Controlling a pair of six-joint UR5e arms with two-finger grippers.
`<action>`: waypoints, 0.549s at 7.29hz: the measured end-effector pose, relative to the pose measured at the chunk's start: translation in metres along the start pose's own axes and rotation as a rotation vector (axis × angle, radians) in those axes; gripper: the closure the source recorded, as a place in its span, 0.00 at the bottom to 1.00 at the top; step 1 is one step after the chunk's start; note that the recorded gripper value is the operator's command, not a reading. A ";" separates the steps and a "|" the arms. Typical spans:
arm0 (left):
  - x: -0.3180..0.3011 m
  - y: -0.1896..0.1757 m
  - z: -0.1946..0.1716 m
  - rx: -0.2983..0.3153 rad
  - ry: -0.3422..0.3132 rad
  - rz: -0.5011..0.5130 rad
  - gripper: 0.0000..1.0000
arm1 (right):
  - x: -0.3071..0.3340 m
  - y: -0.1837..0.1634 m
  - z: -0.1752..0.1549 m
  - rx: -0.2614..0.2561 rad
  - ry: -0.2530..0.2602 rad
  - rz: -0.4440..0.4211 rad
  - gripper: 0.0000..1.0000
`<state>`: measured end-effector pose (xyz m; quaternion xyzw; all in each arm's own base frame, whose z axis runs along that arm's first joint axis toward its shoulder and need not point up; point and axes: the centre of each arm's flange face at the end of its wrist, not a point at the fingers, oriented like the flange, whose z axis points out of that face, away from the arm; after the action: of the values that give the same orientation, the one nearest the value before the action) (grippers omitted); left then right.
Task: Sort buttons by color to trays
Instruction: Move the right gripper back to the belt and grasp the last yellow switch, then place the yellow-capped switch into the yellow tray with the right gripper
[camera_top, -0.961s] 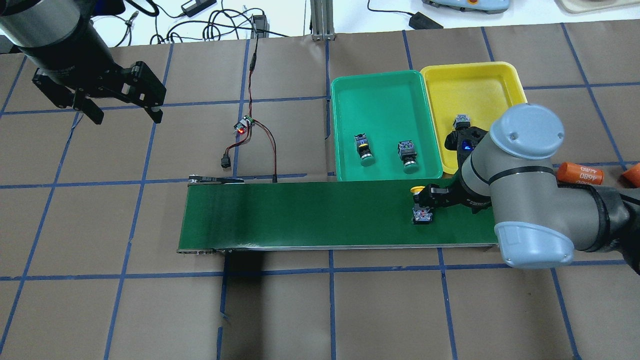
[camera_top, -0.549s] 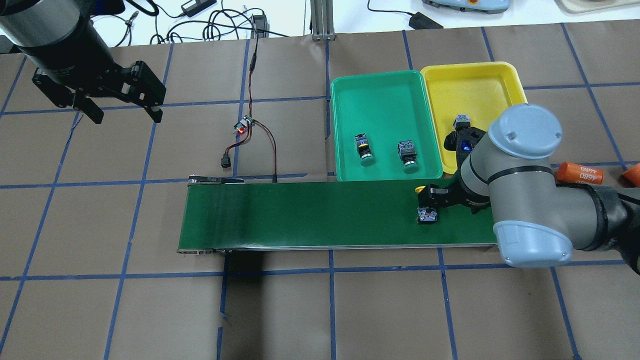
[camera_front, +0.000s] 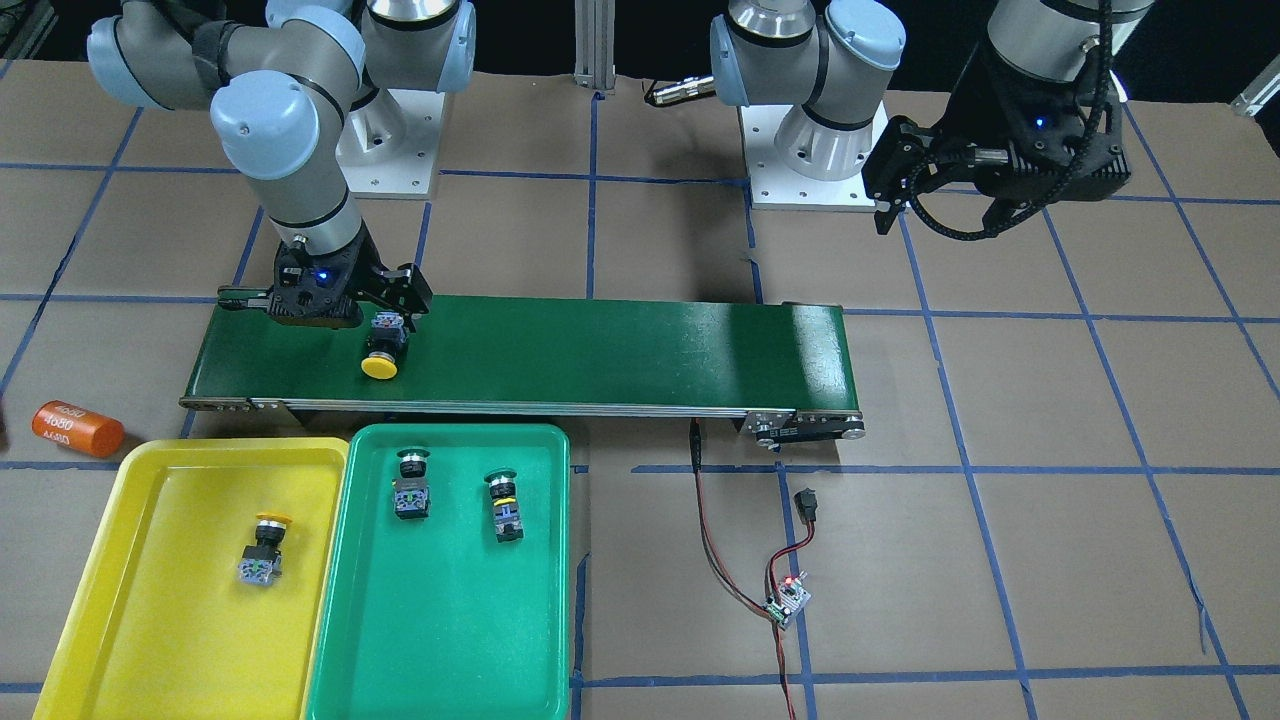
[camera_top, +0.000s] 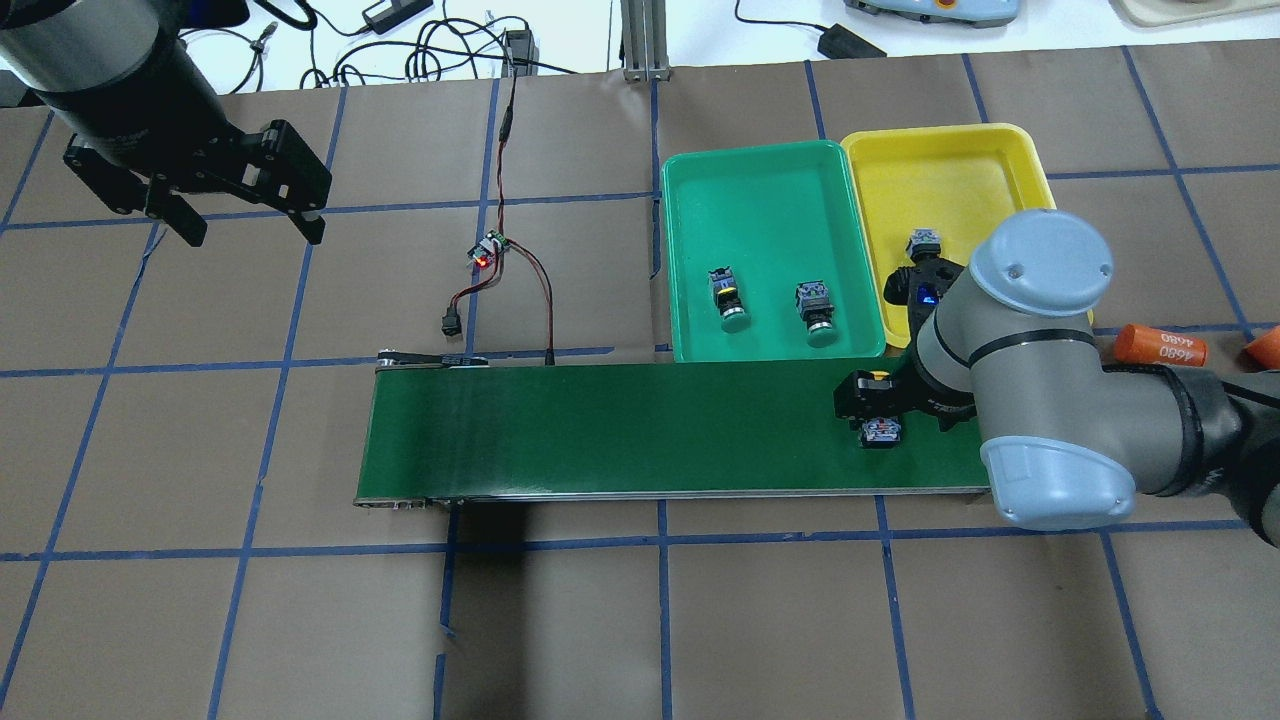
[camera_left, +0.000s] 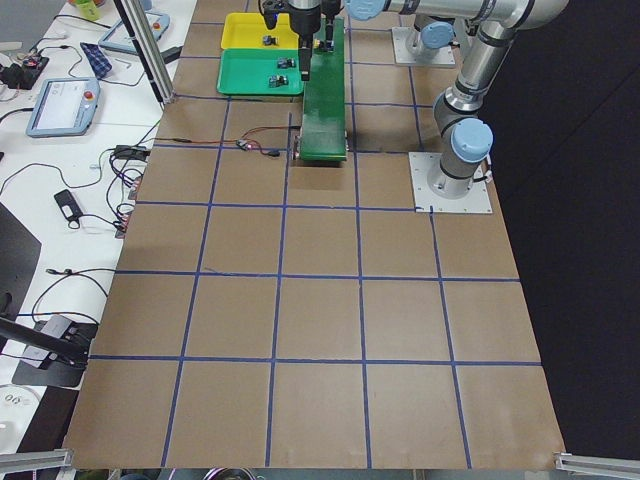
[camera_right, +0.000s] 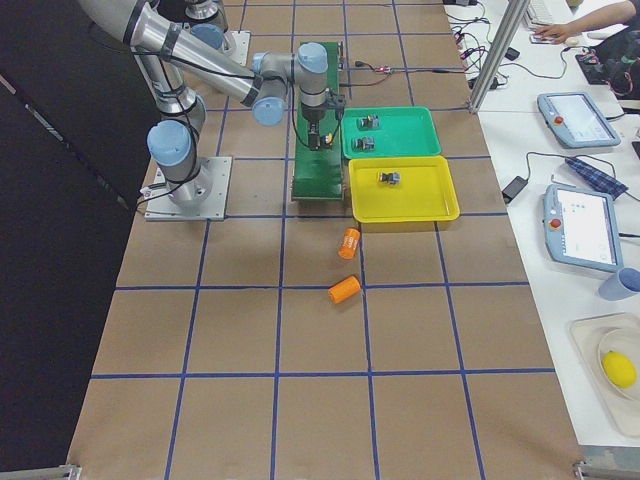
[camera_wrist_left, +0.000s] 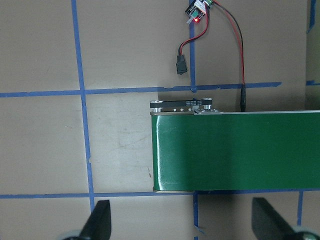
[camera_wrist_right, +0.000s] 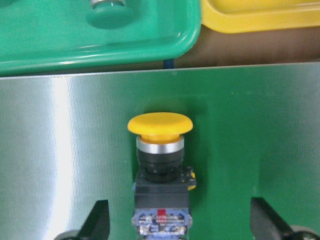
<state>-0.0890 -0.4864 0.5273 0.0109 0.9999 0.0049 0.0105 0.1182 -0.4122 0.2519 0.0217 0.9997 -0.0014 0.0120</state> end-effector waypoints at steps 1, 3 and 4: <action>0.000 0.000 0.000 0.000 0.000 0.000 0.00 | 0.000 -0.003 0.005 -0.002 0.002 -0.003 0.87; 0.000 0.000 0.000 0.000 0.000 0.000 0.00 | 0.002 -0.008 0.009 0.009 0.010 -0.008 1.00; 0.000 0.000 0.000 0.000 0.000 0.000 0.00 | 0.002 -0.009 0.007 0.014 0.013 -0.009 1.00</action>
<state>-0.0890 -0.4867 0.5271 0.0110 0.9999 0.0051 0.0105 0.1160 -0.4213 0.2445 0.0174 0.9998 -0.0085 0.0054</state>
